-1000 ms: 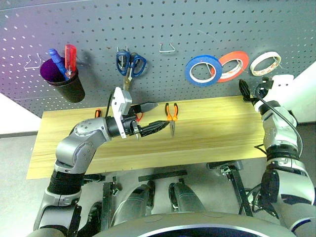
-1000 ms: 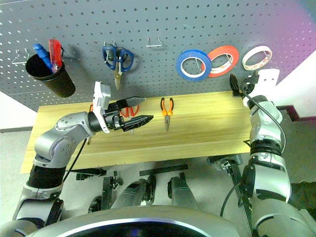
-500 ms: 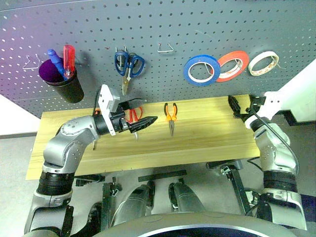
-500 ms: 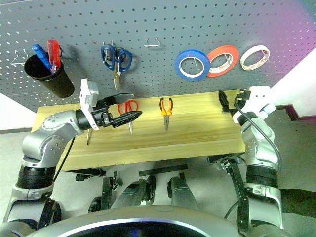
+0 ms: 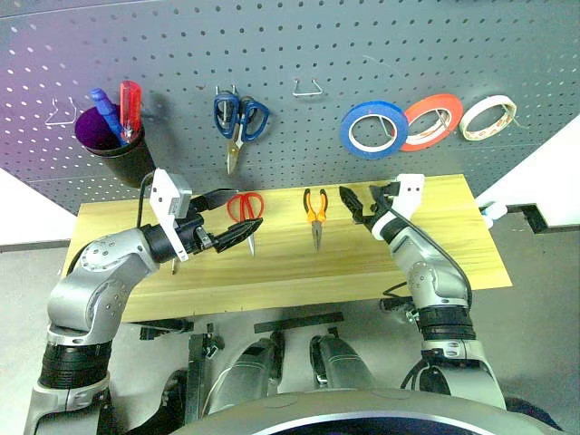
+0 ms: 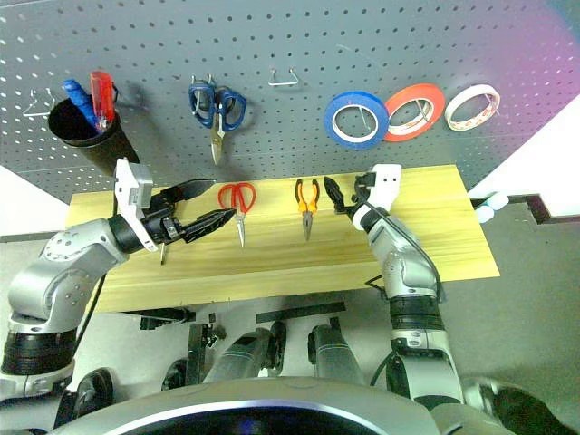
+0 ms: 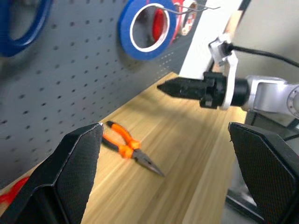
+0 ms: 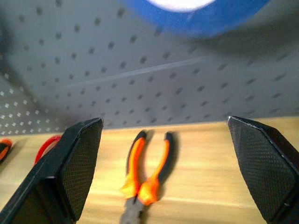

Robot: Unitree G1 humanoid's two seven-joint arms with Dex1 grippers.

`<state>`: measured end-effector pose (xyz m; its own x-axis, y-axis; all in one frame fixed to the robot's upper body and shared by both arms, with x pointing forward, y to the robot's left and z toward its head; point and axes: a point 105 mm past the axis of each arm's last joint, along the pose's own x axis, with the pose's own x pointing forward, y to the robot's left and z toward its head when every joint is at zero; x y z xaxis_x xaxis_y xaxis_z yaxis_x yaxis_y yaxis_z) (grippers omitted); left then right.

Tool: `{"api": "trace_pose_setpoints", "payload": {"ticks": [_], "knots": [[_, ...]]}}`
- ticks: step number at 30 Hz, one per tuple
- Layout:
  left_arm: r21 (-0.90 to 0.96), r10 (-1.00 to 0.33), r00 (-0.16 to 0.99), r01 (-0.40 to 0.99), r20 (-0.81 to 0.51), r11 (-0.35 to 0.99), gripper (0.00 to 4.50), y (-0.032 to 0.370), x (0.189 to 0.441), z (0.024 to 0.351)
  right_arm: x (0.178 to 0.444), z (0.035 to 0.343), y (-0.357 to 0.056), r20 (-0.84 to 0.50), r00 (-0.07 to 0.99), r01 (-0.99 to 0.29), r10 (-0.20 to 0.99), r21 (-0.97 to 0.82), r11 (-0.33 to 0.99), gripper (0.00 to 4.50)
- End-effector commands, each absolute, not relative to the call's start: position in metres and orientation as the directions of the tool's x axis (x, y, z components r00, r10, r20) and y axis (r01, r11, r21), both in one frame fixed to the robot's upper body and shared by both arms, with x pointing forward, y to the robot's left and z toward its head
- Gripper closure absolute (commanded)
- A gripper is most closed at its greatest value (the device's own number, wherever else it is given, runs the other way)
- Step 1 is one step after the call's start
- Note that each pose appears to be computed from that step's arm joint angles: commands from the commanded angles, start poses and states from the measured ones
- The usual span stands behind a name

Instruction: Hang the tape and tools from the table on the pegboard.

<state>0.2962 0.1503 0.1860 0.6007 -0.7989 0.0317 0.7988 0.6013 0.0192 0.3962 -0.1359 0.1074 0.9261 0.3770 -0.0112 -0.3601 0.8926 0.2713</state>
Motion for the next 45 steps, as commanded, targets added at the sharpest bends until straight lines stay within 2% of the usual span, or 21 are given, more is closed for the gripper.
{"api": "trace_pose_setpoints", "payload": {"ticks": [1, 5, 13, 17, 25, 34, 45], "knots": [[0.053, -0.798, 0.6, 0.796, 0.058, 0.603, 0.0, 0.151, 0.288, 0.197, 0.402, 0.114, -0.117, 0.008, 0.909, -0.406, 0.418, 0.253, 0.878, 0.04], [0.056, -0.785, 0.617, 0.783, 0.054, 0.62, 0.0, 0.154, 0.285, 0.197, 0.408, 0.111, -0.098, -0.009, 0.893, -0.436, 0.45, 0.236, 0.869, 0.04], [0.039, -0.764, 0.643, 0.764, 0.05, 0.645, 0.0, 0.158, 0.278, 0.194, 0.418, 0.101, -0.093, -0.06, 0.899, -0.416, 0.435, 0.196, 0.888, 0.04], [0.031, -0.763, 0.644, 0.763, 0.052, 0.646, 0.0, 0.156, 0.276, 0.194, 0.422, 0.09, -0.095, -0.107, 0.912, -0.375, 0.396, 0.173, 0.911, 0.04], [0.016, -0.769, 0.638, 0.769, 0.044, 0.639, 0.0, 0.152, 0.273, 0.192, 0.43, 0.09, -0.095, -0.162, 0.927, -0.319, 0.339, 0.139, 0.938, 0.04], [0.004, -0.777, 0.628, 0.777, 0.047, 0.629, 0.0, 0.148, 0.272, 0.191, 0.43, 0.086, -0.082, -0.24, 0.916, -0.293, 0.323, 0.153, 0.944, 0.04], [0.003, -0.786, 0.617, 0.786, 0.051, 0.618, 0.0, 0.144, 0.272, 0.191, 0.442, 0.098, -0.081, -0.32, 0.921, -0.184, 0.221, 0.142, 0.973, 0.04]]}}
